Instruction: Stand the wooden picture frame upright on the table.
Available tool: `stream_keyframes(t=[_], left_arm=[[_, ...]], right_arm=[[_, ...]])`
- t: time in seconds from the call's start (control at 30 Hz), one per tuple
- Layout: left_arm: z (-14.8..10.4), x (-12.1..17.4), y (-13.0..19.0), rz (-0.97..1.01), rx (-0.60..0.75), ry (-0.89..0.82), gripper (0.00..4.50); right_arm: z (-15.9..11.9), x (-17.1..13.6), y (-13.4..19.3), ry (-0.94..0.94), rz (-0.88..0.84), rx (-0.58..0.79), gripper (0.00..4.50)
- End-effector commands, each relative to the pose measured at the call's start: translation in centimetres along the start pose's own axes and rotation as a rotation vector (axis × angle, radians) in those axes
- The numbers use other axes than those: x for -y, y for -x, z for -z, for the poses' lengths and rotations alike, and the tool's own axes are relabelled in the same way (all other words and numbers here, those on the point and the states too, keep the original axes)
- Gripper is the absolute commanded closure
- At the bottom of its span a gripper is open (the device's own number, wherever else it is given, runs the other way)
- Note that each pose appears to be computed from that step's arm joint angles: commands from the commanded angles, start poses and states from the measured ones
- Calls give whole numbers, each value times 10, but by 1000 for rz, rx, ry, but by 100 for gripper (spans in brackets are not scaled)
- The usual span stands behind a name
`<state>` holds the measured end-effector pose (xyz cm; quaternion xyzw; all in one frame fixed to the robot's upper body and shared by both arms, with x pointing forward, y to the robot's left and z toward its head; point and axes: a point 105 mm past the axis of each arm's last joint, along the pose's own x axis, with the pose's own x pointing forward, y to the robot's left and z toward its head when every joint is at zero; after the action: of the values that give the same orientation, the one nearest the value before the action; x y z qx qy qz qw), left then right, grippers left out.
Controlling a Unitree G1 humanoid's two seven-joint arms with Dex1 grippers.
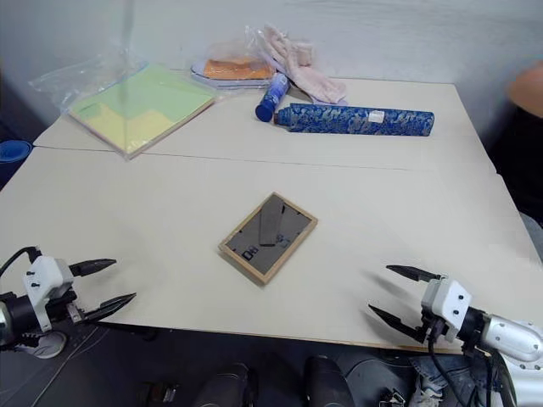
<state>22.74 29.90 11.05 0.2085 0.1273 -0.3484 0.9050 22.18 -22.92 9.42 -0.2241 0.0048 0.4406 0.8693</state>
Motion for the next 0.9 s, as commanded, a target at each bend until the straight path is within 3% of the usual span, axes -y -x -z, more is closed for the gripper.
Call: stream_keyframes(t=[0.03,0.13,0.17,0.27,0.5,0.63,0.9], left_arm=[[-13,1,-3,9,35,-19,0],[-35,2,-21,49,101,15,0],[-44,1,-30,57,116,13,0],[-61,-10,-65,43,126,-36,57],[-76,-17,-145,46,134,-91,272],[-78,-3,-172,107,148,-91,375],[-84,53,-176,353,208,-107,375]], right_arm=[[-11,-3,-8,3,-1,42,4],[-19,-10,-23,-25,-48,59,4],[-24,-12,-30,-23,-57,74,21],[-32,-12,-54,-48,-55,78,97],[-37,-16,-106,-2,-83,58,338],[-37,-15,-126,-23,-83,37,448],[-42,1,-143,-15,-38,58,448]])
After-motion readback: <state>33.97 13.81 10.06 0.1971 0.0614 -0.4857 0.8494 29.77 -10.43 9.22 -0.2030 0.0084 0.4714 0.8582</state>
